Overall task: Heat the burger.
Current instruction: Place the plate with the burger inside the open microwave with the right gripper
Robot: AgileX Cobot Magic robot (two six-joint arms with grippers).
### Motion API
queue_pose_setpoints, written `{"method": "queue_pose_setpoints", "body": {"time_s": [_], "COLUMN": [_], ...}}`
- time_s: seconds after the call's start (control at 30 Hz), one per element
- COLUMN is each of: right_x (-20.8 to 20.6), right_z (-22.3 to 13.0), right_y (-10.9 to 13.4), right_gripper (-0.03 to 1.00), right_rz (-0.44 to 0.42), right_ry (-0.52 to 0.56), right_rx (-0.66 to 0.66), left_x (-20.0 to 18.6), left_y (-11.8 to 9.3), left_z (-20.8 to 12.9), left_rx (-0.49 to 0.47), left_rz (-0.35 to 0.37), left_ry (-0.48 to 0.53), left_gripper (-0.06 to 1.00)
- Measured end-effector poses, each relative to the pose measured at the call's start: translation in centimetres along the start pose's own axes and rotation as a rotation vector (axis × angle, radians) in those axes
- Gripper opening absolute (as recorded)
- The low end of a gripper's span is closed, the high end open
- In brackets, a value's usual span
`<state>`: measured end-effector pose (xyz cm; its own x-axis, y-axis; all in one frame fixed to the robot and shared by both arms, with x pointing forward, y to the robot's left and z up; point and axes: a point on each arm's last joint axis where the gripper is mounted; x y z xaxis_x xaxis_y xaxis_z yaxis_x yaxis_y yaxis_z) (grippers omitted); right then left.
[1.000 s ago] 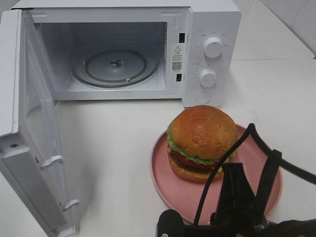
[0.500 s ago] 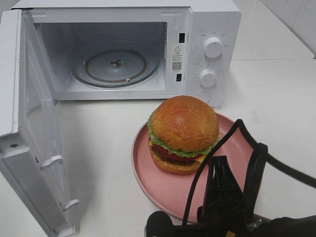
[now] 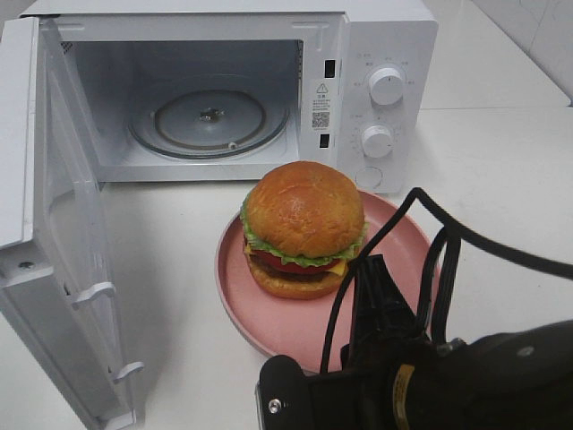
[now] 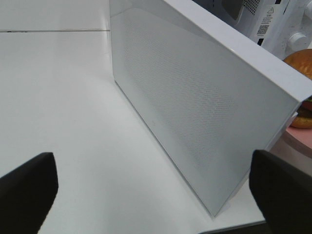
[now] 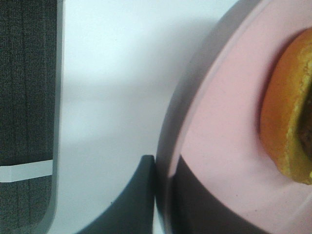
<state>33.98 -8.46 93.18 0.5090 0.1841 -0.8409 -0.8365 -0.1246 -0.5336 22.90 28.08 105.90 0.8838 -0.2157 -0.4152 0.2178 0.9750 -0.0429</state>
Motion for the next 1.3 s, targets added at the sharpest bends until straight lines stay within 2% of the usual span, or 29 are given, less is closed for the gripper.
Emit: {"method": "queue_pose_setpoints", "body": {"time_s": [0.33,0.57,0.73,1.1,1.3], "right_x": [1.3,2.1,2.7,2.6,2.7], "right_z": [-1.2,-2.4,-3.7,-4.1,-4.8], "right_y": [-2.3,-3.7,-4.7,-8.1,-8.8], "right_gripper": [0.06,0.06,0.06,0.06,0.06], "right_rz": [0.012,0.018,0.043,0.051,0.064], "right_ry": [-0.062,-0.078,-0.079,-0.130,-0.145], "right_rx": [-0.111,-0.150,-0.229,-0.234,-0.244], "left_x": [0.0,0.0,0.0,0.0,0.0], "left_y": [0.0,0.0,0.0,0.0,0.0], "left_z": [0.0,0.0,0.0,0.0,0.0], "left_rx": [0.000,0.000,0.000,0.000,0.000], "left_rz": [0.000,0.000,0.000,0.000,0.000], "left_ry": [0.000,0.000,0.000,0.000,0.000], "left_gripper": [0.99,0.99,0.99,0.99,0.99]}}
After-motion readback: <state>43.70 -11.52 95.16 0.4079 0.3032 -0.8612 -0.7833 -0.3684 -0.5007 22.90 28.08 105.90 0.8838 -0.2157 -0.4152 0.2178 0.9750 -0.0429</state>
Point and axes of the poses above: a point on each arm's last joint axis where the gripper is mounted, x pointing out along that axis toward the gripper, y along the wrist's bending axis when the last joint is at zero, z = x × y, and after that the axes turned 2 degrees about x, right-handed
